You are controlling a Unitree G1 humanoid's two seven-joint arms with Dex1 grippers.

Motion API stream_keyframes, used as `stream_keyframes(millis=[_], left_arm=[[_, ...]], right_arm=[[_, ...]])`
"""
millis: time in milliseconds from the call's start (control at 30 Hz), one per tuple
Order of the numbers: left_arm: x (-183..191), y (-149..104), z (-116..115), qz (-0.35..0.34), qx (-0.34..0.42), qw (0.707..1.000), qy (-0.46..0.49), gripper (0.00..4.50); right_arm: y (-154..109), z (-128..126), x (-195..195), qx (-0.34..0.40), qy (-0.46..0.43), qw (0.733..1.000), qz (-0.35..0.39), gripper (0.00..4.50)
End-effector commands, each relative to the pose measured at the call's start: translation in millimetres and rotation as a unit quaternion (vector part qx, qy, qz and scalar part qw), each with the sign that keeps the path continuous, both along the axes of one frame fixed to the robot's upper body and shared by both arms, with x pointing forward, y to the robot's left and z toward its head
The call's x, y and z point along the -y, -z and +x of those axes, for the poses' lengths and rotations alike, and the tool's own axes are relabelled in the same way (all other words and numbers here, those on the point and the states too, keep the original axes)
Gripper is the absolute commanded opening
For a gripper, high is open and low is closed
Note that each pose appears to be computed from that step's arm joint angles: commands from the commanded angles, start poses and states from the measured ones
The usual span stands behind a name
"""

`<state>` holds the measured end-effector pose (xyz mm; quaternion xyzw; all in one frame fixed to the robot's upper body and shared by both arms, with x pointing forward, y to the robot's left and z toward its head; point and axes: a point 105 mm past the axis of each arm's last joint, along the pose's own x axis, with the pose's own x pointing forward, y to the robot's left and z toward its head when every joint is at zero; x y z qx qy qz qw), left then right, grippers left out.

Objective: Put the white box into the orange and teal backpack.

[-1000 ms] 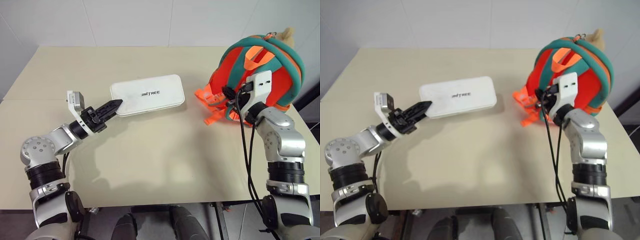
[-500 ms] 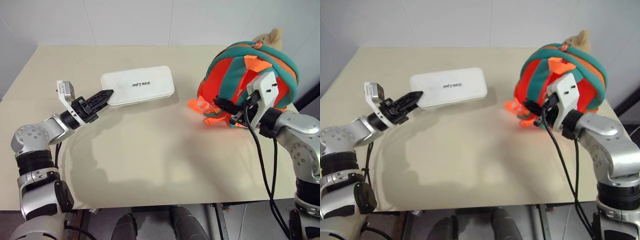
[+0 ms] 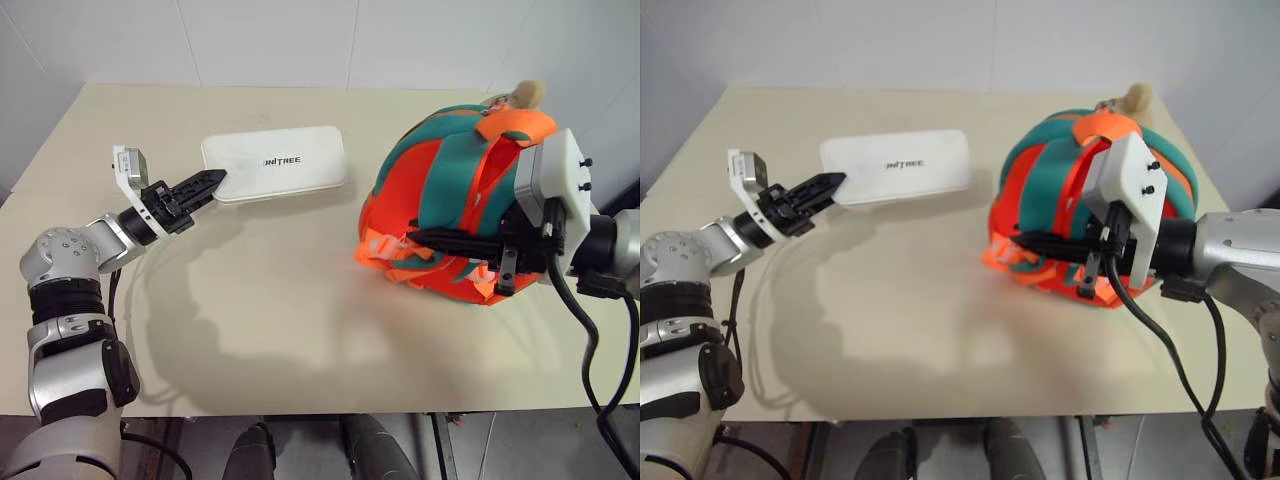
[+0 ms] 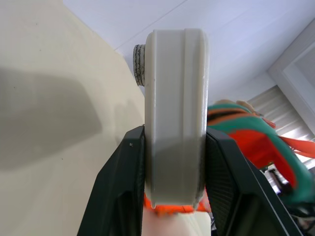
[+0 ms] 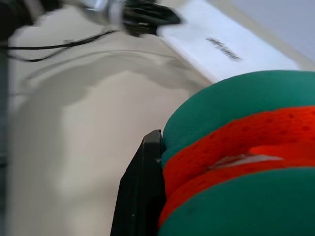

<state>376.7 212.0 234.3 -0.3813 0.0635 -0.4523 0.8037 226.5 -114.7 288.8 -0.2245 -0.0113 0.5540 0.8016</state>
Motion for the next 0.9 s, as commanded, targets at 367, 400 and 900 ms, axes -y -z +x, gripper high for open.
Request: stream_keyframes(millis=[367, 400, 900], left_arm=[[-4.4, -23.4, -3.5, 0.018, 0.067, 0.997, 0.018, 1.32], [-5.3, -24.0, -5.7, 0.022, 0.073, 0.997, 0.02, 1.32], [-16.9, -63.6, -62.1, 0.086, 0.296, 0.951, 0.0, 1.32]], right_arm=[[35.7, -38.3, 8.4, -0.003, -0.105, 0.987, -0.118, 0.13], [40.7, -35.8, 11.2, -0.003, -0.102, 0.988, -0.119, 0.13], [67.2, 4.2, 27.6, -0.039, -0.041, 0.998, -0.023, 0.13]])
